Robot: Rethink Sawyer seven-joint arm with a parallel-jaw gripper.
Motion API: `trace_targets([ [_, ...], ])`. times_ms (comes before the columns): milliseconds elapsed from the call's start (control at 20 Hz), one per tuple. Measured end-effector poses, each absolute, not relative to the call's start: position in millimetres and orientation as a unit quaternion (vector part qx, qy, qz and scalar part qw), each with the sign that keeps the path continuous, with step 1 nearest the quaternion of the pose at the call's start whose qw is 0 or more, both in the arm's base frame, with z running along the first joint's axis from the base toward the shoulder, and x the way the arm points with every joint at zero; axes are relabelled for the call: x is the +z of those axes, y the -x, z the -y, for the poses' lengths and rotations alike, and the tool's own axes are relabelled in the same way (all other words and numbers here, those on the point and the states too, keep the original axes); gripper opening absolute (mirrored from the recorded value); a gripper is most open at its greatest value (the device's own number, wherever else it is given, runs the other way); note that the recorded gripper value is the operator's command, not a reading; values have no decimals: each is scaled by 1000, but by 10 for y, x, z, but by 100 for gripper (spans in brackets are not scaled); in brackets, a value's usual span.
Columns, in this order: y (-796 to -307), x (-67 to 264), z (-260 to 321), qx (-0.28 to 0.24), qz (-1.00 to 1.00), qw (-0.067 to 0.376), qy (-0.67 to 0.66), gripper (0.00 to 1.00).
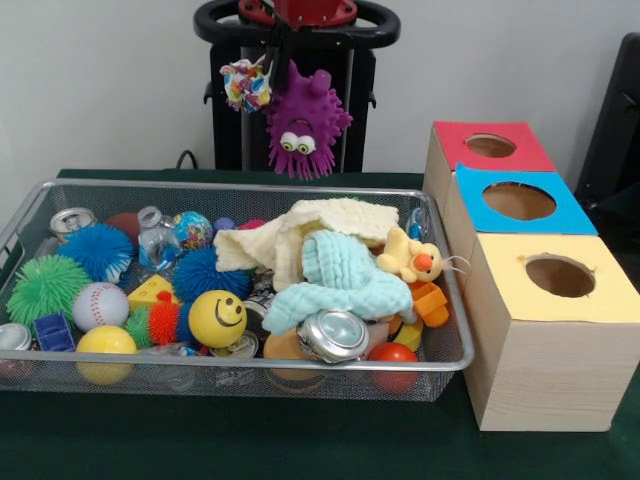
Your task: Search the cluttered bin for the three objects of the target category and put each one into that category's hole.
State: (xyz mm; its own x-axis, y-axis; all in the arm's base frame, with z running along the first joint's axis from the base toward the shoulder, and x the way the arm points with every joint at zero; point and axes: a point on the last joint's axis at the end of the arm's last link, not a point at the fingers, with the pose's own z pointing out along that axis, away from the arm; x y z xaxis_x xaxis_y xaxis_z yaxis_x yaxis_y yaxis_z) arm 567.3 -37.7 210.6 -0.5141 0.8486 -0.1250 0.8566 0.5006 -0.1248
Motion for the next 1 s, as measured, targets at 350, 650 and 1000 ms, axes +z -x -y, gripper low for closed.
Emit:
trace_targets([
  [350, -5683, 2094, 391, -85, -866, 27, -493, 0],
  [650, -5685, 2049, 398, -86, -866, 27, -492, 0],
  [1000, -5690, 1992, 403, -87, -866, 29, -491, 0],
])
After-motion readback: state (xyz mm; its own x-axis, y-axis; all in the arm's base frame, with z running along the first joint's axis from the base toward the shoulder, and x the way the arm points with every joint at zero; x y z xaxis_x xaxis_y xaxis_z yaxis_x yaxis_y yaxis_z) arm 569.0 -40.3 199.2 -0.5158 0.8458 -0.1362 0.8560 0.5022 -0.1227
